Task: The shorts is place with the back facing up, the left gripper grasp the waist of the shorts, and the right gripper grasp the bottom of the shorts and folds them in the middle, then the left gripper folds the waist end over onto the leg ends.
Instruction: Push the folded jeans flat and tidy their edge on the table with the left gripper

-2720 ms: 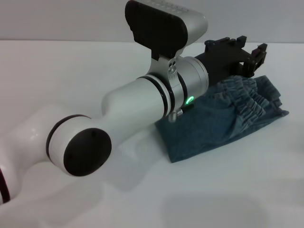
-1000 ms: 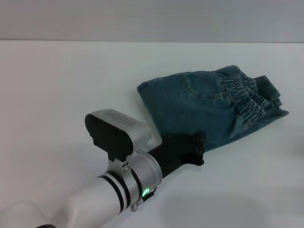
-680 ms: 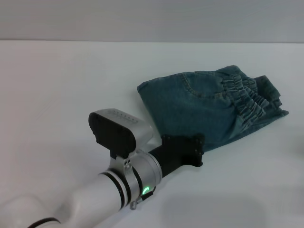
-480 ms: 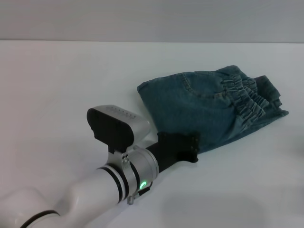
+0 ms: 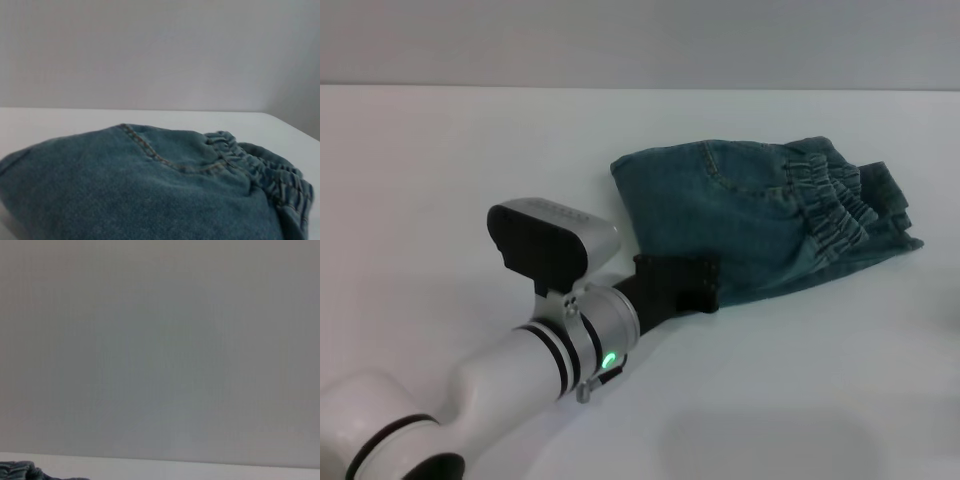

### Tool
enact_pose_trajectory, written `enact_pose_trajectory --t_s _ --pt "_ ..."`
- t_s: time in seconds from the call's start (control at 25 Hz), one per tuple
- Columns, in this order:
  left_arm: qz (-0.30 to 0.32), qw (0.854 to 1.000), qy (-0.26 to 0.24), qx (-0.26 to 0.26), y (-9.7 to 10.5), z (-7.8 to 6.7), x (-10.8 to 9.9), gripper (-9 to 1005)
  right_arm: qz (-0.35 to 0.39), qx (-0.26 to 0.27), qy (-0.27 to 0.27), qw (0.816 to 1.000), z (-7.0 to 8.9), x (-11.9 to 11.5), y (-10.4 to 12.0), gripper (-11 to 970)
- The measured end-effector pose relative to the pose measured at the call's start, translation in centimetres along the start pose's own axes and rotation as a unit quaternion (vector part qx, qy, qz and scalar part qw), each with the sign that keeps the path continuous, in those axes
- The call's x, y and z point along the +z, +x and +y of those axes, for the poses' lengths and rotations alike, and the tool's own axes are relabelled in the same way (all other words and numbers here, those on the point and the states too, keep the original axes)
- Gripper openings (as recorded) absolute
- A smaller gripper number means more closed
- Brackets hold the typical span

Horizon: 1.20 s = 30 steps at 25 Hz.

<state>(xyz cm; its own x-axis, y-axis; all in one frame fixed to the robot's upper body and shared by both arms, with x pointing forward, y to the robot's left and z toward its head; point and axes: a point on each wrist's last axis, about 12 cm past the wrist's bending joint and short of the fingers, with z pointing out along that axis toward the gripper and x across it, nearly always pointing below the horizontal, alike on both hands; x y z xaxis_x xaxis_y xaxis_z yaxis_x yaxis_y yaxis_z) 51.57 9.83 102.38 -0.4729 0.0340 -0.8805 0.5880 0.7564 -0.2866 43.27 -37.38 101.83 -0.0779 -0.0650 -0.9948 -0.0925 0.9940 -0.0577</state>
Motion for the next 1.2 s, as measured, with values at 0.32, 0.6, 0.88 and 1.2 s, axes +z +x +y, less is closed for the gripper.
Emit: enact_pose_trajectory --t_s 0.32,0.6,0.88,1.2 --pt "-0.008 1.000 -0.018 0.005 -0.8 1.3 0.4 12 0.003 0.001 0.003 1.000 -0.1 -0.4 0.2 -1" --pt "-0.011 0.999 -0.024 0.022 -1.7 2.0 1.1 16 0.003 0.000 0.006 1.000 -0.2 -0.8 0.2 -1" --pt "-0.035 0.999 -0.001 -0.009 -1.6 0.0 0.0 19 0.004 -0.002 0.010 1.000 -0.5 -1.0 0.2 0" --pt "-0.022 1.000 0.008 -0.004 -0.3 -1.7 -1.1 24 0.004 -0.001 0.007 1.000 -0.4 -0.8 0.2 0"
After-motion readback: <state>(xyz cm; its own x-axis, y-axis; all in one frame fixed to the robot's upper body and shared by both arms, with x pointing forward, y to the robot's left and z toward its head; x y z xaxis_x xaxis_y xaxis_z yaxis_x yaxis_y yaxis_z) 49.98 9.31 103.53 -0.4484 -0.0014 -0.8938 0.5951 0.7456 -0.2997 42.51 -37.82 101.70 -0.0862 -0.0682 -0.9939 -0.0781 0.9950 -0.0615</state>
